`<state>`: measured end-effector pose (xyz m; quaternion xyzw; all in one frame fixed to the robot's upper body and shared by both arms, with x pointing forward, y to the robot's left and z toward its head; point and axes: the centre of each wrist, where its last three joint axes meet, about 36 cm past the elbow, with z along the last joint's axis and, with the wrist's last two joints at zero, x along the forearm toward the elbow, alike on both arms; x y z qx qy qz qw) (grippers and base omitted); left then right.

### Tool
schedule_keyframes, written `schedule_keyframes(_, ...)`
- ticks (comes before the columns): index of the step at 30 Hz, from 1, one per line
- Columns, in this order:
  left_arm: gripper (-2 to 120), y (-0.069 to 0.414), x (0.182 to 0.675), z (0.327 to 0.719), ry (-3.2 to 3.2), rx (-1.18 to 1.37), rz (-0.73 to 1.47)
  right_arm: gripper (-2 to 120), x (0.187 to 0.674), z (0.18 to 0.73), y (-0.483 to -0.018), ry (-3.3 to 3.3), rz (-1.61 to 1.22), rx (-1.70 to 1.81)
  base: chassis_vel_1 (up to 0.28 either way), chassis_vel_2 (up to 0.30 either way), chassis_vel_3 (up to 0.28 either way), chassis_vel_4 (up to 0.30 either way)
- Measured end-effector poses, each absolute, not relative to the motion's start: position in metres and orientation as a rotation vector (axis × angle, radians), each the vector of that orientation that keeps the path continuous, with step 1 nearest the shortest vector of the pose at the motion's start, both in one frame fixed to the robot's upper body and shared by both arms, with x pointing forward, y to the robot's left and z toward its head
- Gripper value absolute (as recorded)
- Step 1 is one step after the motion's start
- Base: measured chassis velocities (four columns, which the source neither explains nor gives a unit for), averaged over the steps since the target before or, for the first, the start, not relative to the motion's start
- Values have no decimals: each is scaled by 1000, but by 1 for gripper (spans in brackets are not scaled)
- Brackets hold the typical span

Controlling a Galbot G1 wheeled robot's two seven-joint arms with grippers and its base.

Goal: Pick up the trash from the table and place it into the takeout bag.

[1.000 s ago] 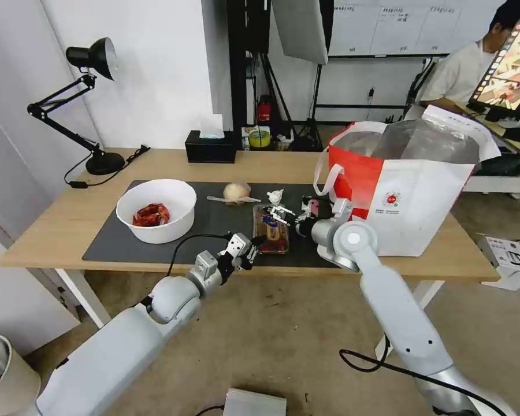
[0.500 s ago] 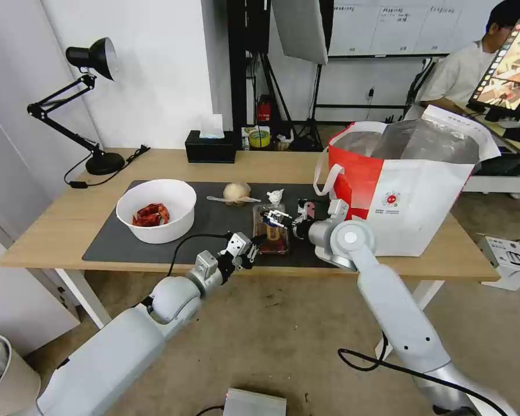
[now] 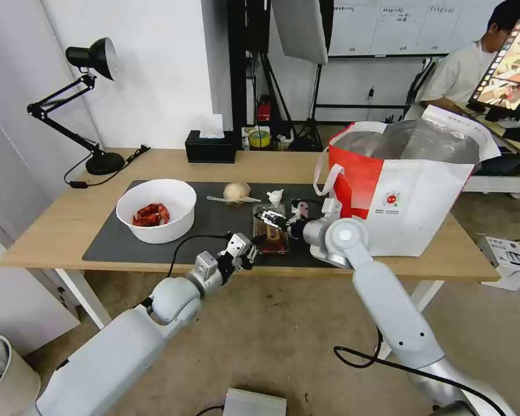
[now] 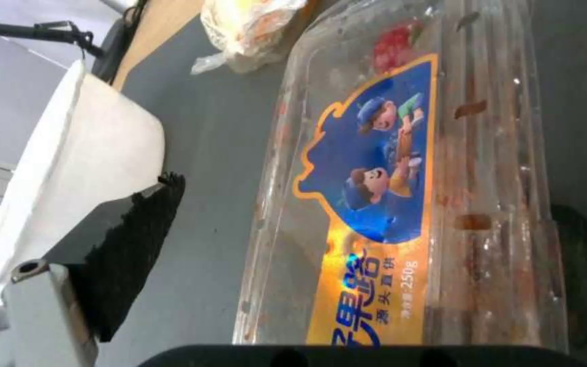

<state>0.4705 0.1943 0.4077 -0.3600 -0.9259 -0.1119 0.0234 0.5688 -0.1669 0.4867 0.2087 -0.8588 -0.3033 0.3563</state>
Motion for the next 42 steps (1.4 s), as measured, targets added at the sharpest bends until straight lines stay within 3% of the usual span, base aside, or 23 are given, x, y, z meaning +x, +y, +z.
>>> schedule_keyframes(4, 0, 194, 470, 408, -2870, -1116, -344, 99, 571, 487, -164, -2212, -773, 540, 0, 0, 0, 0)
schedule_keyframes(8, 0, 195, 470, 408, -2874, -1117, -343, 87, 573, 487, -164, -2210, -768, 532, 0, 0, 0, 0)
schedule_keyframes(12, 0, 197, 469, 409, -2882, -1114, -339, 67, 573, 487, -164, -2206, -766, 521, 0, 0, 0, 0)
schedule_keyframes(17, 0, 198, 468, 409, -2885, -1112, -338, 53, 573, 486, -165, -2206, -766, 513, 0, 0, 0, 0)
schedule_keyframes(29, 0, 203, 465, 411, -2891, -1109, -337, 5, 573, 484, -171, -2209, -772, 495, 0, 0, 0, 0)
schedule_keyframes(32, 0, 206, 463, 411, -2892, -1102, -334, 0, 573, 482, -172, -2205, -774, 493, 0, 0, 0, 0)
schedule_keyframes(42, 0, 229, 450, 416, -2910, -1055, -330, 0, 572, 479, -172, -2201, -787, 499, 0, 0, 0, 0)
